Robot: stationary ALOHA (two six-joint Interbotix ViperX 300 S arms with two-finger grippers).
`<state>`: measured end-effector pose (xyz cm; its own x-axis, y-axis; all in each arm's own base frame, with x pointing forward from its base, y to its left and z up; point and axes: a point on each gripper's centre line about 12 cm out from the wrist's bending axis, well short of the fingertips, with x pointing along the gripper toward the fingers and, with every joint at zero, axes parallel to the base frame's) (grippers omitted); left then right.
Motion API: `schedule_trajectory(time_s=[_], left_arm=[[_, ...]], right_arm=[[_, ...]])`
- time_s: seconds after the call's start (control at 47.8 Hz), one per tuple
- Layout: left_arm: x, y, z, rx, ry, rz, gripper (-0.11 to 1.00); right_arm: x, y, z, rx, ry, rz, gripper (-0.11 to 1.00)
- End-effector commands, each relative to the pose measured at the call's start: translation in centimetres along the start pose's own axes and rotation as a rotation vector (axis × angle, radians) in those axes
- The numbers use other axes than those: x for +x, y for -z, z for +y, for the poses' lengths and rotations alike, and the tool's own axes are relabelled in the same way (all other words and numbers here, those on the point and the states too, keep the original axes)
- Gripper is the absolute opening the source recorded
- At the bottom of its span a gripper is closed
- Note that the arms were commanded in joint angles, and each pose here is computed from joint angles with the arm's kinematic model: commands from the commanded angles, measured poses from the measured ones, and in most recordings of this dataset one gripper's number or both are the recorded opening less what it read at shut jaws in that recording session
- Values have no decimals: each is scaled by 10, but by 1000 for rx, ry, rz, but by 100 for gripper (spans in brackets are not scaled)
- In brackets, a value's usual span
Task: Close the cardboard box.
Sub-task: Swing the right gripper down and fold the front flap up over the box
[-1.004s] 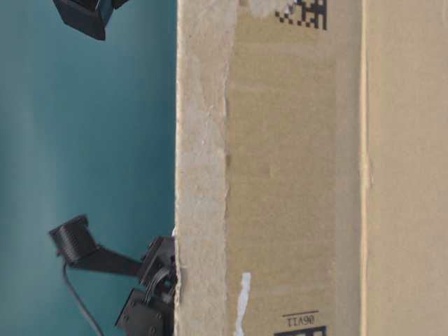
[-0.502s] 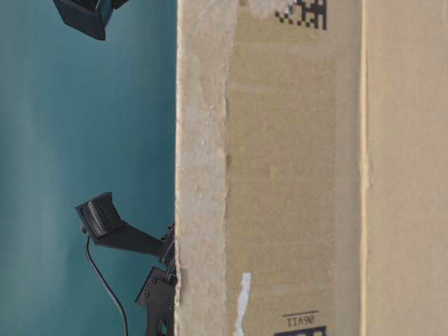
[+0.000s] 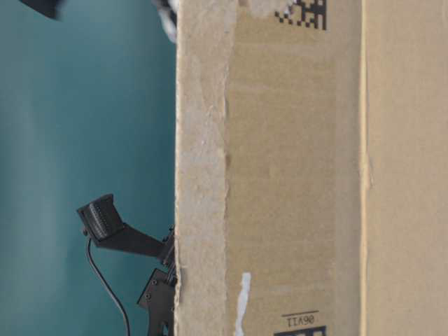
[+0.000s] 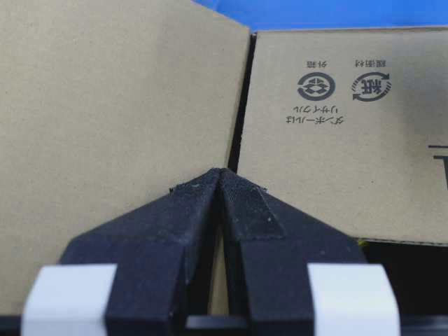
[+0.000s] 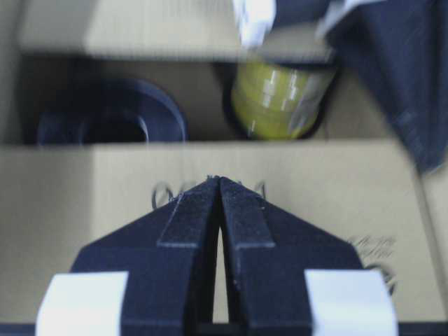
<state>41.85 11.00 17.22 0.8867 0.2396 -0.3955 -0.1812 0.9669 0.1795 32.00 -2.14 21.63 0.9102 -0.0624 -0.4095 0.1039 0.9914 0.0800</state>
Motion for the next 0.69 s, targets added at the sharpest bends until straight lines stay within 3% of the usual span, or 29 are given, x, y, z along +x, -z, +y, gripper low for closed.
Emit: schedule_trajectory(time_s=[0.0, 0.209, 0.377, 0.502, 0.669], left_arm=[[-3, -5, 1, -4, -3, -18, 0], [-4, -2, 0, -4, -1, -9, 0], [-4, -1, 0, -5, -2, -7, 0], [-4, 0, 0, -5, -2, -6, 0], [-4, 0, -1, -4, 0, -5, 0]], right_arm=[[-15, -18, 9, -7, -28, -70, 0], [-47, -34, 36, -32, -124, -180, 0], [-69, -38, 67, -57, -243, -268, 0], [-78, -34, 92, -83, -338, -275, 0], [-77, -20, 114, -114, -407, -228, 0]])
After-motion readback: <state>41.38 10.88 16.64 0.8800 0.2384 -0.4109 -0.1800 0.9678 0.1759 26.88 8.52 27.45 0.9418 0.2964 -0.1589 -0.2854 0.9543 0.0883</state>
